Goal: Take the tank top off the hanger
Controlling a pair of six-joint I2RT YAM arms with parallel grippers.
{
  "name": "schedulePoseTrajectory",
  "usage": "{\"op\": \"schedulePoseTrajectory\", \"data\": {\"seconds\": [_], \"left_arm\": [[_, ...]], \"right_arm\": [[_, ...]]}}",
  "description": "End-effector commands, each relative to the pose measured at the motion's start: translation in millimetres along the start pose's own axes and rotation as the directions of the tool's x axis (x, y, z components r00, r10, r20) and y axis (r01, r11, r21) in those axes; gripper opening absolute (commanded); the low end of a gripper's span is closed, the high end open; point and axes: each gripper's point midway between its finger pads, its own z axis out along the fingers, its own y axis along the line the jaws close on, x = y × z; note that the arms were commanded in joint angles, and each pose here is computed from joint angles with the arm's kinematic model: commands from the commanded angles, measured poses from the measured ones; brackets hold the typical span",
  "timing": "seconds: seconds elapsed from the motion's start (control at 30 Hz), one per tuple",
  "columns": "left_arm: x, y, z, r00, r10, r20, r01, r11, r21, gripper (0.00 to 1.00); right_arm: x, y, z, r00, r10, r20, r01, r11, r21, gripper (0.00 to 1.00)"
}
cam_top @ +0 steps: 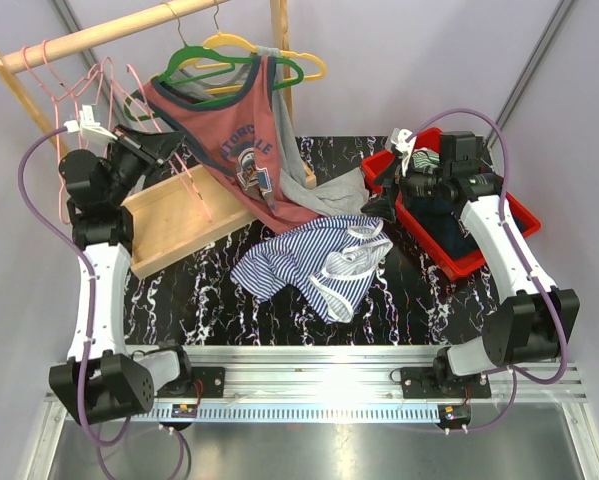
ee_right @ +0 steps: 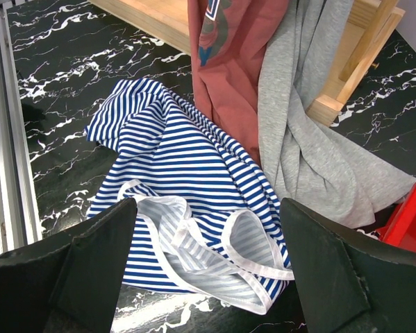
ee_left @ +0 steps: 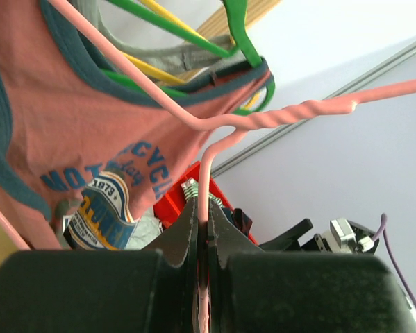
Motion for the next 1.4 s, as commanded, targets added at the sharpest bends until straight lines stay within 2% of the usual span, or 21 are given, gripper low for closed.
{"op": "schedulePoseTrajectory", "data": {"seconds": [0.0, 0.47, 0.87, 1.37], "left_arm": [[-28.2, -43.0, 2.2, 0.996, 0.069, 0.054, -0.076, 0.986, 0.145, 0.00], [-67.0, -73.4, 11.9, 0.993, -0.019, 0.112, 0.000, 0.986, 0.169, 0.00], [-93.6, -57.4, 8.7, 0.966, -0.199, 0.165, 0.199, 0.980, 0.020, 0.00], [-114.2, -50.3, 28.8, 0.954, -0.266, 0.136, 0.271, 0.962, -0.017, 0.00]], "right_arm": [[-16.6, -2.6, -7.5, 0.997, -0.075, 0.022, 0.074, 0.997, 0.031, 0.91], [-15.1, -4.9, -6.7, 0.997, -0.072, 0.015, 0.071, 0.997, 0.033, 0.91], [-19.0, -4.5, -6.4, 0.997, -0.078, 0.028, 0.077, 0.997, 0.027, 0.92], [-22.1, -0.9, -8.3, 0.995, -0.086, 0.043, 0.085, 0.996, 0.030, 0.92]]}}
